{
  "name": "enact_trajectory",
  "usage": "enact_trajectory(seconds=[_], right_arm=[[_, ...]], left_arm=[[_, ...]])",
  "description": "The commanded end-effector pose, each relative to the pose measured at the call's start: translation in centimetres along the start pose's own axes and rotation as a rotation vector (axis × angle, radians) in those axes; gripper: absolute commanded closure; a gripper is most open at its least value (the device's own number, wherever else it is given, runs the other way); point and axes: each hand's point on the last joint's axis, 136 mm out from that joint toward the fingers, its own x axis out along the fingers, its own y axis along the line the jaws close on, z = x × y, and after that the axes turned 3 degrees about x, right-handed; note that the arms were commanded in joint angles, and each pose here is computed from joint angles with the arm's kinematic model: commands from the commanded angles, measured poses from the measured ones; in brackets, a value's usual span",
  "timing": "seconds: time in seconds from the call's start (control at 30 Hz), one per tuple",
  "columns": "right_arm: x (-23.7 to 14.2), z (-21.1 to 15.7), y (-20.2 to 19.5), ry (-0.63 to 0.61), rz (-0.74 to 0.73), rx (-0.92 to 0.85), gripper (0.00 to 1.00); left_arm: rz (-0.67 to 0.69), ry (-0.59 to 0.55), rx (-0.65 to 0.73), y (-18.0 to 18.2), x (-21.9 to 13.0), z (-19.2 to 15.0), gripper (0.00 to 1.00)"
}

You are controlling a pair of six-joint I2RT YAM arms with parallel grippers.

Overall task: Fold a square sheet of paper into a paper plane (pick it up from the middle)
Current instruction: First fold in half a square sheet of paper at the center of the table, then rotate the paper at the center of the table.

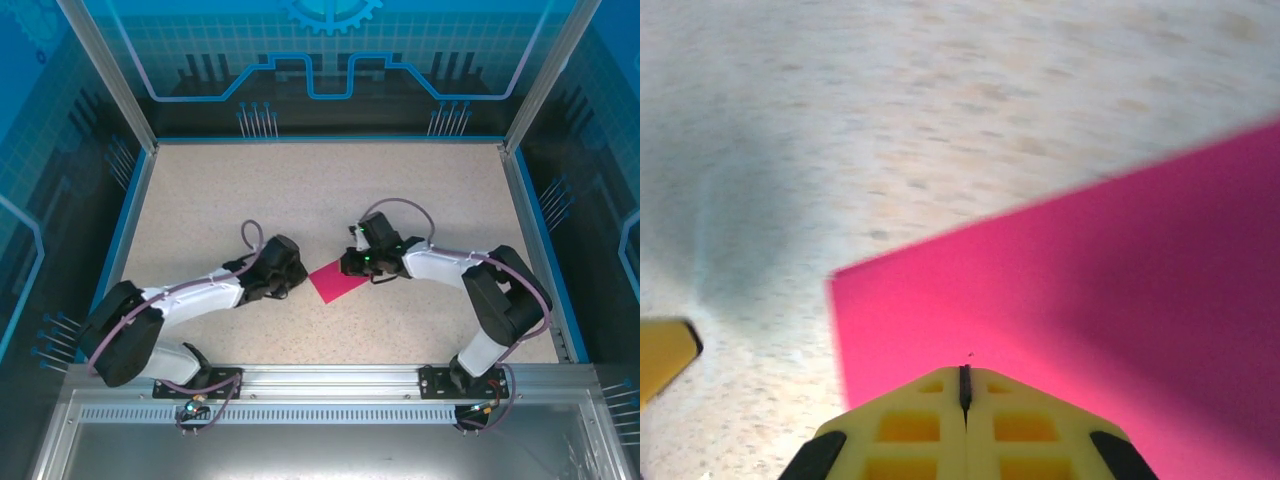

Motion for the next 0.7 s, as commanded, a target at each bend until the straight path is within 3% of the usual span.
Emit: enact_trajectory(seconds=[0.0, 0.17, 0.23, 0.43, 0.67], right_arm=[[1.8, -1.0, 1.1, 0.055, -0.093, -0.073, 0.93], [4.8, -1.5, 2.7, 0.097, -0.152, -0.113, 0.9], [5.4, -2.0, 3.0, 0.117, -0.172, -0.132, 0.89], [6.0, -4.8, 2.8, 0.221, -0.201, -0.22, 0.87], [3.1, -12.2, 1.6, 0.444, -0.083, -0.505, 0.86]], left_arm=[[0.11, 0.015, 0.081, 2.8, -1.4, 1.7, 0.64], [0.167, -0.031, 0.068, 4.3, -2.4, 4.4, 0.34], [0.186, -0.026, 0.061, 4.9, -2.4, 4.8, 0.27], [0.221, -0.005, 0.046, 6.1, -1.9, 5.6, 0.13], [0.211, 0.032, 0.097, 5.5, -1.5, 5.8, 0.01]])
